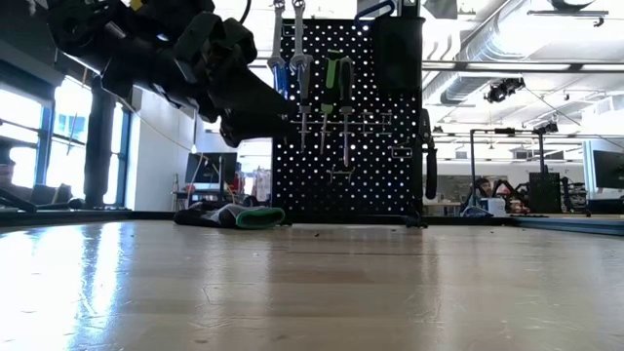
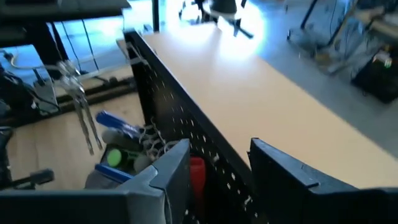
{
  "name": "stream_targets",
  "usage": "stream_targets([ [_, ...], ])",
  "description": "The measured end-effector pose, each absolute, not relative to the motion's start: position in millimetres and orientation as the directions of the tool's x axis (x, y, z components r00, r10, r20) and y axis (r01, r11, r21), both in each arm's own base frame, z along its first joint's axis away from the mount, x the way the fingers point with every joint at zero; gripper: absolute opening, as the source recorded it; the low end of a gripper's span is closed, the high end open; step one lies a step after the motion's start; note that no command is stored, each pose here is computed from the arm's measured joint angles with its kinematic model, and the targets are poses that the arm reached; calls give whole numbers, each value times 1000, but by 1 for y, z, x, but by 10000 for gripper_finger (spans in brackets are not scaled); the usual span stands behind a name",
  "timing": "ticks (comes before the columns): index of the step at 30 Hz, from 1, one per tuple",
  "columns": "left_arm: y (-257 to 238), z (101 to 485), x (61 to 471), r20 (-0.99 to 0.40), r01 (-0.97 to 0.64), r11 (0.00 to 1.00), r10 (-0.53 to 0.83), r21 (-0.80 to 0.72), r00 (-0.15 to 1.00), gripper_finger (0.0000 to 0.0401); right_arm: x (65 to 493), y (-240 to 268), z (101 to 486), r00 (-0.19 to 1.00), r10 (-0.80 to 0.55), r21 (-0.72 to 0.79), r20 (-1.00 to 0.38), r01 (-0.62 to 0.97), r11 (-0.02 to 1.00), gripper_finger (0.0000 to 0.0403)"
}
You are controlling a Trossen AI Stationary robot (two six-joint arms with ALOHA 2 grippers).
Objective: Hang tools onto peg board
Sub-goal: Hang the gray measuring tape on the pegboard
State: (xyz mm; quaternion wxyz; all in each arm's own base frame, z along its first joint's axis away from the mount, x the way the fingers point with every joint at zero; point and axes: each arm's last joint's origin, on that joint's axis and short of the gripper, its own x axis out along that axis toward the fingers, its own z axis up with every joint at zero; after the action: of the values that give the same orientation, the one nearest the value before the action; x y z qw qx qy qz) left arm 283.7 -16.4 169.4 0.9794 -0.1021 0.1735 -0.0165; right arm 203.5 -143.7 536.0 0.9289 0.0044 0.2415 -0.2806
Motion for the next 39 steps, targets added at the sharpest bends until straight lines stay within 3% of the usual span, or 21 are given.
stream_targets([
  [11, -25, 189, 263, -400, 130, 978, -187, -165, 897, 223, 163, -95, 571, 835, -490, -197, -251, 451, 870, 158],
  [16, -41, 203, 239, -466, 204, 969, -247, -143, 850, 223, 146, -70, 576, 875, -424, -223, -232, 377, 899, 158],
  [27, -95, 217, 204, -473, 348, 887, -457, -303, 753, 223, 156, -37, 553, 880, -127, -150, -458, 64, 987, 158],
  [39, -144, 195, 194, -530, 294, 871, -476, -392, 702, 223, 200, -3, 523, 737, 77, -68, -672, -165, 984, 158],
])
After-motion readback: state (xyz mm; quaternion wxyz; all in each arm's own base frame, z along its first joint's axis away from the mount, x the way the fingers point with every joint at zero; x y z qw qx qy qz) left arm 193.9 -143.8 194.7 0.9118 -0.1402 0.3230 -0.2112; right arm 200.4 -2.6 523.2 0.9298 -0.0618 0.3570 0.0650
